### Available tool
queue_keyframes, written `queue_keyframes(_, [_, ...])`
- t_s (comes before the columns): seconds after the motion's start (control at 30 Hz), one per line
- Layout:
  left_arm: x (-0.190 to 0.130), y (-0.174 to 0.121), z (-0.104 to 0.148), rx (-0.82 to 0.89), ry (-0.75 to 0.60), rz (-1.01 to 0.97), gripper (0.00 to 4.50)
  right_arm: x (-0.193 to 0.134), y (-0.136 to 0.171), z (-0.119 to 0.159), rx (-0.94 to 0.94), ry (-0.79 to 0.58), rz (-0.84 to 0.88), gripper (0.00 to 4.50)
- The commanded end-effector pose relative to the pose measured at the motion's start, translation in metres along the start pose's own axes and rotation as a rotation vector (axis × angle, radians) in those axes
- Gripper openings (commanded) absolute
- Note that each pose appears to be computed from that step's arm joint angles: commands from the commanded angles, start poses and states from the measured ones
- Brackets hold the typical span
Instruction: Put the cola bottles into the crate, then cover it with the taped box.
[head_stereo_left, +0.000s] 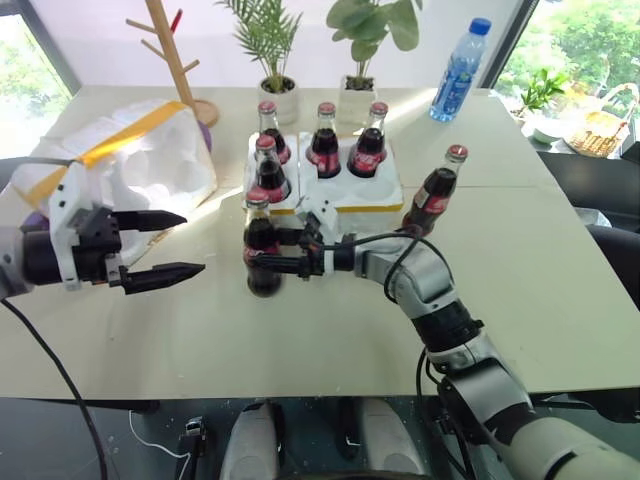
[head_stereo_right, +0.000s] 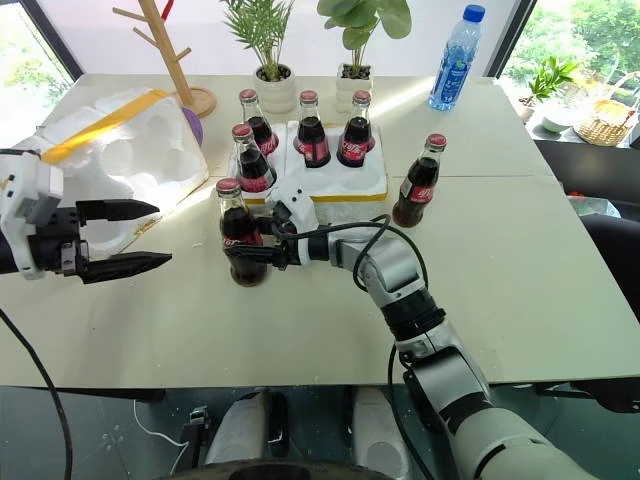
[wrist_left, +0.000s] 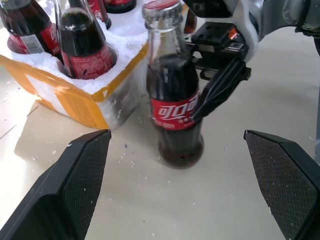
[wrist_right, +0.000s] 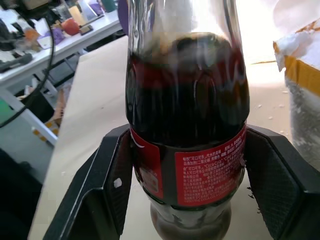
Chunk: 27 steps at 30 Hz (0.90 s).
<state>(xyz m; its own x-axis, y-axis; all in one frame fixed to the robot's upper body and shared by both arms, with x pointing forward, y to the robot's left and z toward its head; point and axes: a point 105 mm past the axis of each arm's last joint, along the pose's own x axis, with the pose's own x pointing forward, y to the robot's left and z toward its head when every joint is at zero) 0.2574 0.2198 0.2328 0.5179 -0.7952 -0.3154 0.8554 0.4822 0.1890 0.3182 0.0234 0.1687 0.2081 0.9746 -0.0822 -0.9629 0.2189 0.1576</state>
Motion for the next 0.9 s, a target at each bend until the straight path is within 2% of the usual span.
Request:
queue_keyframes(0.03, [0.0,0.001,0.01,0.04,-0.033,0.008,4.5,-0.029,0.016,0.063,-0.081,-0.179,0.036,2.64])
queue_keyframes(0.17, [0.003,0.002,0.01,0.043,-0.043,0.003,4.5,-0.065,0.011,0.101,-0.105,-0.247,-0.026,2.64])
queue_keyframes(0.27, [0.006,0.005,0.012,0.048,-0.06,0.0,4.5,-0.082,-0.008,0.128,-0.165,-0.285,-0.159,2.64])
queue_keyframes(0.43, [0.015,0.008,0.02,0.058,-0.112,-0.006,4.5,-0.087,-0.049,0.145,-0.258,-0.281,-0.389,2.64])
queue_keyframes(0.57, [0.025,0.013,0.032,0.07,-0.176,0.011,4.5,-0.073,-0.063,0.131,-0.268,-0.233,-0.419,2.64])
queue_keyframes(0.9, [0.042,0.017,0.047,0.086,-0.244,0.016,4.5,-0.054,-0.085,0.06,-0.221,-0.074,-0.473,2.64])
